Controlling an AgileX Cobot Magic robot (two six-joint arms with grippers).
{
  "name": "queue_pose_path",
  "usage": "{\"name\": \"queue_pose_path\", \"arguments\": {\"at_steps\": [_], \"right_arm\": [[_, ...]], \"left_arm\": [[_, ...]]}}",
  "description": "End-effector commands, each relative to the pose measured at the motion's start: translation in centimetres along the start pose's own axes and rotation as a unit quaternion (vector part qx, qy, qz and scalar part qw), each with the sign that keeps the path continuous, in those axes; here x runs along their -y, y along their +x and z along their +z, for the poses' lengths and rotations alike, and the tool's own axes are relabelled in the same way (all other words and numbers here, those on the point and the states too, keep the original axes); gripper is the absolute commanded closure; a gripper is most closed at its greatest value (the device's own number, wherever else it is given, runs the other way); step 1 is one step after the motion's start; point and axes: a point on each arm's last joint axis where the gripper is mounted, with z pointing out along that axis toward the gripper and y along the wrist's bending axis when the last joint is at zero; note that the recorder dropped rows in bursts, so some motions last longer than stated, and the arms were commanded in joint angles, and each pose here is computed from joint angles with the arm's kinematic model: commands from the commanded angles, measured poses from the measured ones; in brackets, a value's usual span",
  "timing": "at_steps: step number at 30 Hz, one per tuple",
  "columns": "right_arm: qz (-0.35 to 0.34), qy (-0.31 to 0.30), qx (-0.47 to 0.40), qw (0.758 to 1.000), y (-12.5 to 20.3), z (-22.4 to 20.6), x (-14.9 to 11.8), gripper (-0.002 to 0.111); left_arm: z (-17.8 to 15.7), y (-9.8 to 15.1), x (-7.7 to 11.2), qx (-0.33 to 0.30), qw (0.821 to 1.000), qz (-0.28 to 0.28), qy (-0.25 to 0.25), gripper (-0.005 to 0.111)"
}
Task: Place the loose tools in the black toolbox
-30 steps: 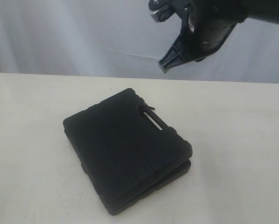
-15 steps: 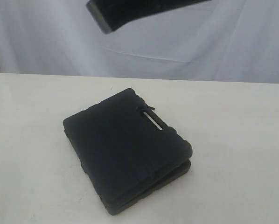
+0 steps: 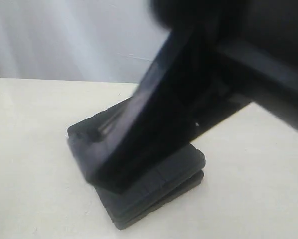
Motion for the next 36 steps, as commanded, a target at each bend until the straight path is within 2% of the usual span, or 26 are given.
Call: {"name": "queue_pose_path", "arguments": {"at_steps": [1, 3, 6, 7, 10, 17, 18, 22, 23, 25, 27, 28, 32, 36], "right_arm": [[0.066, -0.160, 0.033, 0.984, -0.4, -1.5, 0.1, 0.109], [0.090, -0.271, 0.074, 0.956, -1.2, -2.9, -0.2, 0.109], [0.108, -0.358, 0.117, 0.920, -1.8, -4.5, 0.1, 0.109], [0.120, -0.367, 0.114, 0.915, -1.8, -4.7, 0.3, 0.109], [0.159, -0.371, 0.065, 0.913, -1.0, -4.9, 1.3, 0.109], [0.177, -0.287, -0.013, 0.941, 1.8, -5.3, 6.4, 0.109], [0.181, -0.283, -0.013, 0.942, 2.0, -5.4, 6.8, 0.109], [0.261, -0.300, -0.015, 0.917, 2.5, -6.4, 8.7, 0.109], [0.236, -0.295, -0.016, 0.926, 2.7, -6.3, 8.9, 0.109], [0.224, -0.231, -0.043, 0.946, 4.0, -6.0, 10.6, 0.109], [0.242, -0.131, -0.058, 0.960, 5.1, -5.5, 12.3, 0.109], [0.254, -0.062, -0.060, 0.963, 5.9, -5.2, 13.3, 0.109], [0.279, 0.072, -0.067, 0.955, 8.2, -4.9, 14.4, 0.109], [0.296, 0.150, -0.060, 0.941, 10.9, -5.1, 14.6, 0.109]], "left_arm": [[0.0, -0.1, 0.0, 0.006, 1.000, -0.002, 0.001, 0.107], [0.0, -0.1, 0.0, 0.006, 1.000, -0.002, 0.001, 0.107], [0.0, -0.1, 0.0, 0.006, 1.000, -0.002, 0.001, 0.107], [0.0, -0.1, 0.0, 0.006, 1.000, -0.002, 0.001, 0.107], [0.0, -0.1, 0.0, 0.006, 1.000, -0.002, 0.001, 0.107], [0.0, -0.1, 0.0, 0.006, 1.000, -0.002, 0.001, 0.107], [0.0, -0.1, 0.0, 0.006, 1.000, -0.002, 0.001, 0.107], [0.0, -0.1, 0.0, 0.006, 1.000, -0.002, 0.001, 0.107], [0.0, -0.1, 0.0, 0.006, 1.000, -0.002, 0.001, 0.107], [0.0, -0.1, 0.0, 0.006, 1.000, -0.002, 0.001, 0.107], [0.0, -0.1, 0.0, 0.006, 1.000, -0.002, 0.001, 0.107], [0.0, -0.1, 0.0, 0.006, 1.000, -0.002, 0.001, 0.107], [0.0, -0.1, 0.0, 0.006, 1.000, -0.002, 0.001, 0.107], [0.0, -0.1, 0.0, 0.006, 1.000, -0.002, 0.001, 0.107]]}}
